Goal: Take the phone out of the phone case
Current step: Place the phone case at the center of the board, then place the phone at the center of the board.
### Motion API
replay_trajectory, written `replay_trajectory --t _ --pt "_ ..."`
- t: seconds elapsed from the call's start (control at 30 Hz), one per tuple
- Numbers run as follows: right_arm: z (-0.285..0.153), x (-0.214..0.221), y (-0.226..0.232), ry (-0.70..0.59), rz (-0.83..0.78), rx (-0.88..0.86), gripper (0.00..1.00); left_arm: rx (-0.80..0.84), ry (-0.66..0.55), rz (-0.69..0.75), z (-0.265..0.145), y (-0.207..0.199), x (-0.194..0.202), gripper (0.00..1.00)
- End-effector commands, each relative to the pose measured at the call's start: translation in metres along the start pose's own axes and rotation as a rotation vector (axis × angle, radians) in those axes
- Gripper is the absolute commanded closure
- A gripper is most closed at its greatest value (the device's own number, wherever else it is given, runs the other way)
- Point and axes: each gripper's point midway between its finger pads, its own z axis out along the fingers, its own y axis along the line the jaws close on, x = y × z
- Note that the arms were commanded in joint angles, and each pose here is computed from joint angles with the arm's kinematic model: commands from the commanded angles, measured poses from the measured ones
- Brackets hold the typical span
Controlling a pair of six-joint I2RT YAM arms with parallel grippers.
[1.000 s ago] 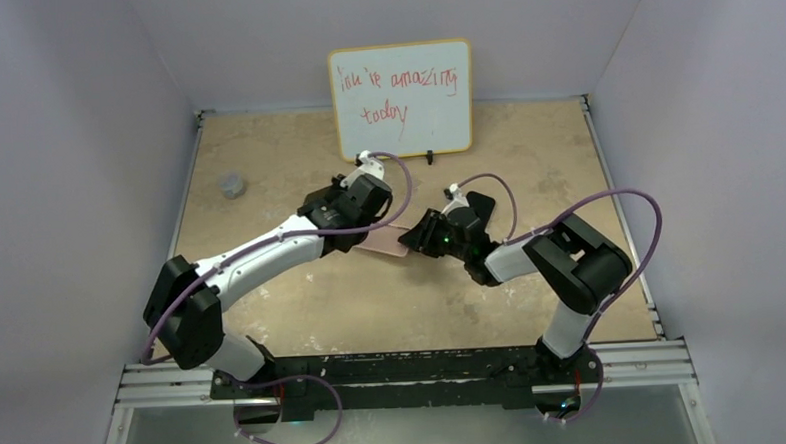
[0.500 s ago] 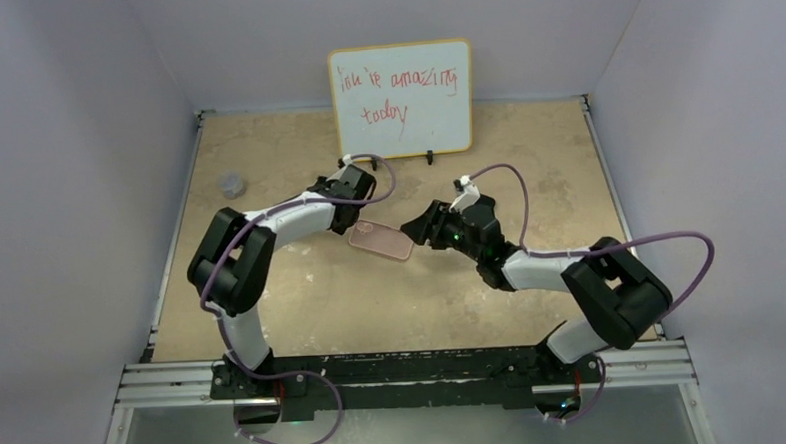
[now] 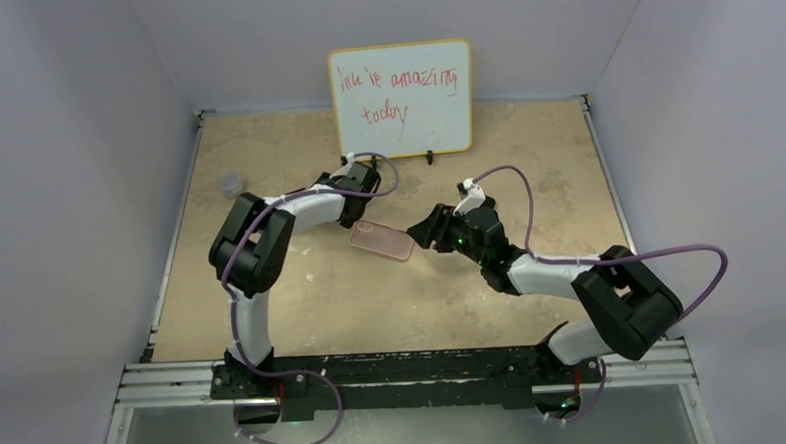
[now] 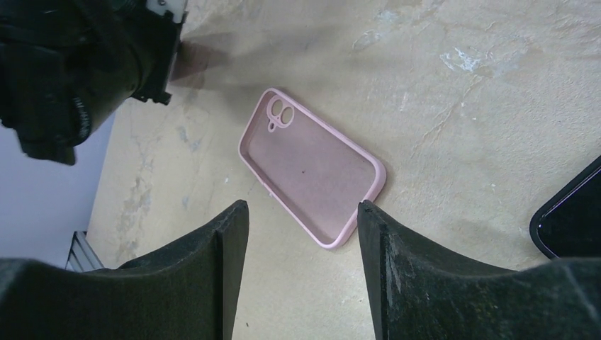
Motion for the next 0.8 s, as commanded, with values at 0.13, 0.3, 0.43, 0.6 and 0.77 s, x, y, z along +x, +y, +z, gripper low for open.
replay_trajectory --t 0.13,0.3,0.43,0.6,0.77 --pt "-0.008 -0.007 -0.004 -0.020 -0.072 0.025 0.40 0.036 0.012 0.006 0.016 -0.023 -0.014 0.77" --pt "-0.010 -0.007 -0.005 -0.007 -0.105 0.037 0.39 0.074 0.028 0.028 0.021 -0.037 -0.008 0.63" --pt "-0.011 -0.007 -0.006 0.000 -0.116 0.040 0.39 0.108 0.042 0.036 0.019 -0.042 -0.004 0.56" --pt "-0.014 -0.007 -0.007 0.009 -0.136 0.050 0.39 0.157 0.090 0.040 0.012 -0.046 0.014 0.51" --pt "-0.017 -0.009 -0.006 0.024 -0.180 0.058 0.38 0.267 0.099 -0.004 -0.005 -0.052 0.020 0.45"
